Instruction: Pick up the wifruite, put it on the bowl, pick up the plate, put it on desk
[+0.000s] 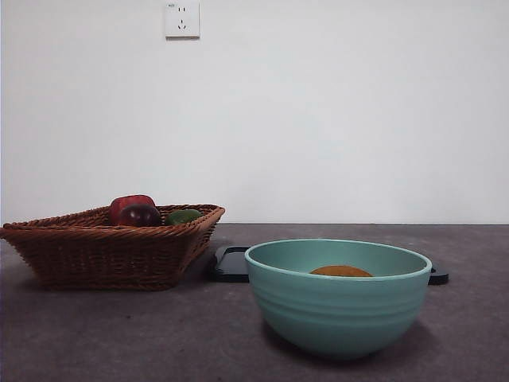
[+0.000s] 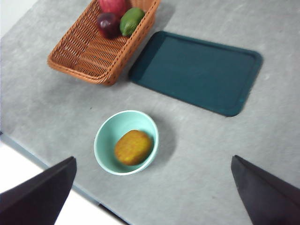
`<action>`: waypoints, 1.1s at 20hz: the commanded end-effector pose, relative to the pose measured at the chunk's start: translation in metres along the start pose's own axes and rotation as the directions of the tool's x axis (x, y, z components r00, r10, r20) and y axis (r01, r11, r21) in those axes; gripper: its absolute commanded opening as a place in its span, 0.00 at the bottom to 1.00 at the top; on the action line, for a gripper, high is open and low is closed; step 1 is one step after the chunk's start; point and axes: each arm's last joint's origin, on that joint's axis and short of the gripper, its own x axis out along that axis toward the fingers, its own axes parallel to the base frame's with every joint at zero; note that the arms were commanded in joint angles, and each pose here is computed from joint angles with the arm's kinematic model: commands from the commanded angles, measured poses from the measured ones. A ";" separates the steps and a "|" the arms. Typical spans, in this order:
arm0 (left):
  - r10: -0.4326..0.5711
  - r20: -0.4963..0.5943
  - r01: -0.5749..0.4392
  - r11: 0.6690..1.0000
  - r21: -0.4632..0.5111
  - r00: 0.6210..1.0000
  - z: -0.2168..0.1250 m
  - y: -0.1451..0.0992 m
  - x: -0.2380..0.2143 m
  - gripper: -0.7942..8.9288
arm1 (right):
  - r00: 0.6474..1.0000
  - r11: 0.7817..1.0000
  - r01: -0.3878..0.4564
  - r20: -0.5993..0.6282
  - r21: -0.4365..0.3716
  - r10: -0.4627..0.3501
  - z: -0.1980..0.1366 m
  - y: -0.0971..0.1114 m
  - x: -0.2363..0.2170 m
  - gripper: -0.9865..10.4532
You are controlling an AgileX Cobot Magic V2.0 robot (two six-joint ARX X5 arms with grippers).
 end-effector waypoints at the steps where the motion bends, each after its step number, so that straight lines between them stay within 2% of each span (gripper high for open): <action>1: -0.018 0.019 0.018 1.000 0.025 1.000 0.004 -0.001 -0.002 0.68 | 0.999 0.999 -0.042 -0.029 0.019 0.043 0.010 -0.001 0.008 0.64; 6: -0.019 0.020 0.018 1.000 0.024 1.000 0.004 -0.001 -0.002 0.68 | 0.977 0.995 -0.076 -0.196 0.070 0.088 0.027 -0.008 0.051 0.64; 10: -0.019 0.020 0.018 1.000 0.025 1.000 0.004 -0.001 -0.002 0.68 | 0.942 0.999 0.006 -0.336 0.048 0.010 0.037 -0.012 0.098 0.64; 15: -0.019 0.021 0.018 1.000 0.025 1.000 0.004 -0.001 -0.002 0.68 | 0.870 0.998 0.054 -0.493 0.034 -0.030 0.039 -0.018 0.151 0.64; 18: -0.019 0.021 0.018 1.000 0.026 1.000 0.004 -0.001 -0.002 0.68 | 0.817 0.994 0.110 -0.570 0.007 -0.086 0.035 -0.024 0.179 0.64; 22: -0.019 0.021 0.018 1.000 0.025 1.000 0.004 -0.001 -0.002 0.68 | 0.776 0.995 0.100 -0.625 -0.008 -0.083 0.030 -0.026 0.214 0.64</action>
